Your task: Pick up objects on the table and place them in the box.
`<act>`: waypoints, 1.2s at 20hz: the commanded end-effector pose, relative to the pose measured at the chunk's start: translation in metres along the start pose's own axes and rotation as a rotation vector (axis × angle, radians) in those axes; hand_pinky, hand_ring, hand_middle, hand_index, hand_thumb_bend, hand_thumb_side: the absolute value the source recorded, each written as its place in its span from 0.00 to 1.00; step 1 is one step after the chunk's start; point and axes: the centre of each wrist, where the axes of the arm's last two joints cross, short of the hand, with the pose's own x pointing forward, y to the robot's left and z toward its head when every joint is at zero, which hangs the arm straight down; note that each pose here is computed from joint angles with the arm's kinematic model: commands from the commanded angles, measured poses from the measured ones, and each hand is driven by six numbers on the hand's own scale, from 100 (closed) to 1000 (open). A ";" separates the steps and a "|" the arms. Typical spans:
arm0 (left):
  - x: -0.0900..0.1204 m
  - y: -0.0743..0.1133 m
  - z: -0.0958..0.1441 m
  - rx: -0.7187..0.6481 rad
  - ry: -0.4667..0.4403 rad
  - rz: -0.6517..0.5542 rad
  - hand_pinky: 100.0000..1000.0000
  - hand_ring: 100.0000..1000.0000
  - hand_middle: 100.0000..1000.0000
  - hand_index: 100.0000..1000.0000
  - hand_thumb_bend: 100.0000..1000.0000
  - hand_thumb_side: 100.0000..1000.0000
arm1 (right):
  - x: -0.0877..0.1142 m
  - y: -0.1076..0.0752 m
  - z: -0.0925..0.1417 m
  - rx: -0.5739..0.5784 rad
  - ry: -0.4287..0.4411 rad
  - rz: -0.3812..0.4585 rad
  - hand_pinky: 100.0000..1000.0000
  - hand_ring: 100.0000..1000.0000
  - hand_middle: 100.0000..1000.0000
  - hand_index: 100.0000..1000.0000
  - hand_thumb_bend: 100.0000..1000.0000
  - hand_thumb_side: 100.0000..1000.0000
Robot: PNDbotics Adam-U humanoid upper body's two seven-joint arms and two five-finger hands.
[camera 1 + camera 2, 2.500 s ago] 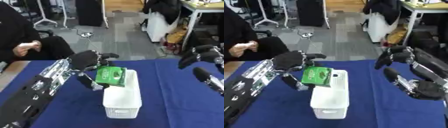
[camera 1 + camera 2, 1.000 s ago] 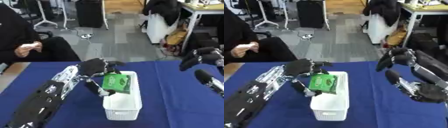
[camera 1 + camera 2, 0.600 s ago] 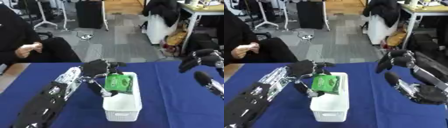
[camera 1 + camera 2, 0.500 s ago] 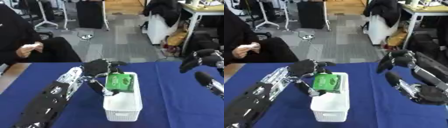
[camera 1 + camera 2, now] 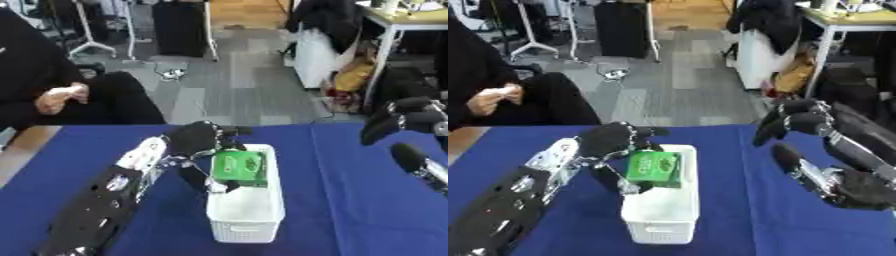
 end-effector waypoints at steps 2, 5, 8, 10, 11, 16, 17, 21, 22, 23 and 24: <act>-0.005 0.007 -0.001 -0.085 -0.035 -0.076 1.00 1.00 1.00 0.95 0.00 1.00 | 0.005 -0.009 -0.003 0.056 -0.066 0.079 0.52 0.58 0.58 0.65 0.06 1.00; -0.005 0.003 0.000 -0.122 -0.055 -0.082 1.00 1.00 1.00 1.00 0.00 1.00 | 0.005 -0.009 -0.003 0.056 -0.066 0.079 0.52 0.58 0.58 0.65 0.06 1.00; -0.006 0.002 0.001 -0.116 -0.070 -0.080 1.00 1.00 1.00 1.00 0.00 1.00 | 0.005 -0.009 -0.003 0.056 -0.065 0.079 0.52 0.58 0.58 0.65 0.06 1.00; -0.006 0.002 0.001 -0.110 -0.075 -0.079 1.00 1.00 1.00 1.00 0.00 1.00 | 0.004 -0.009 -0.003 0.057 -0.065 0.079 0.52 0.58 0.58 0.65 0.06 1.00; -0.006 0.002 0.002 -0.108 -0.076 -0.080 1.00 1.00 1.00 1.00 0.00 1.00 | 0.004 -0.009 -0.003 0.057 -0.065 0.079 0.52 0.58 0.58 0.65 0.06 1.00; -0.006 0.002 0.003 -0.092 -0.078 -0.075 1.00 1.00 1.00 0.99 0.00 1.00 | 0.004 -0.009 -0.002 0.057 -0.063 0.079 0.52 0.58 0.58 0.65 0.06 1.00; -0.007 0.003 0.004 -0.091 -0.077 -0.074 1.00 1.00 1.00 0.96 0.00 1.00 | 0.004 -0.009 -0.002 0.057 -0.062 0.079 0.52 0.58 0.58 0.65 0.06 1.00; -0.013 0.011 0.019 -0.014 -0.033 -0.024 0.71 0.85 0.91 0.84 0.00 1.00 | 0.004 -0.010 -0.001 0.051 -0.052 0.079 0.52 0.58 0.58 0.65 0.06 1.00; -0.013 0.014 0.026 0.021 -0.020 0.001 0.68 0.84 0.90 0.84 0.00 1.00 | 0.003 -0.010 0.000 0.050 -0.048 0.080 0.52 0.58 0.58 0.65 0.06 1.00; -0.014 0.017 0.031 0.052 -0.008 0.027 0.62 0.81 0.87 0.84 0.00 1.00 | 0.003 -0.010 0.001 0.050 -0.045 0.081 0.52 0.58 0.58 0.65 0.06 1.00; -0.014 0.021 0.039 0.090 0.008 0.056 0.58 0.80 0.86 0.83 0.00 1.00 | 0.003 -0.011 0.001 0.052 -0.042 0.084 0.52 0.58 0.58 0.65 0.06 1.00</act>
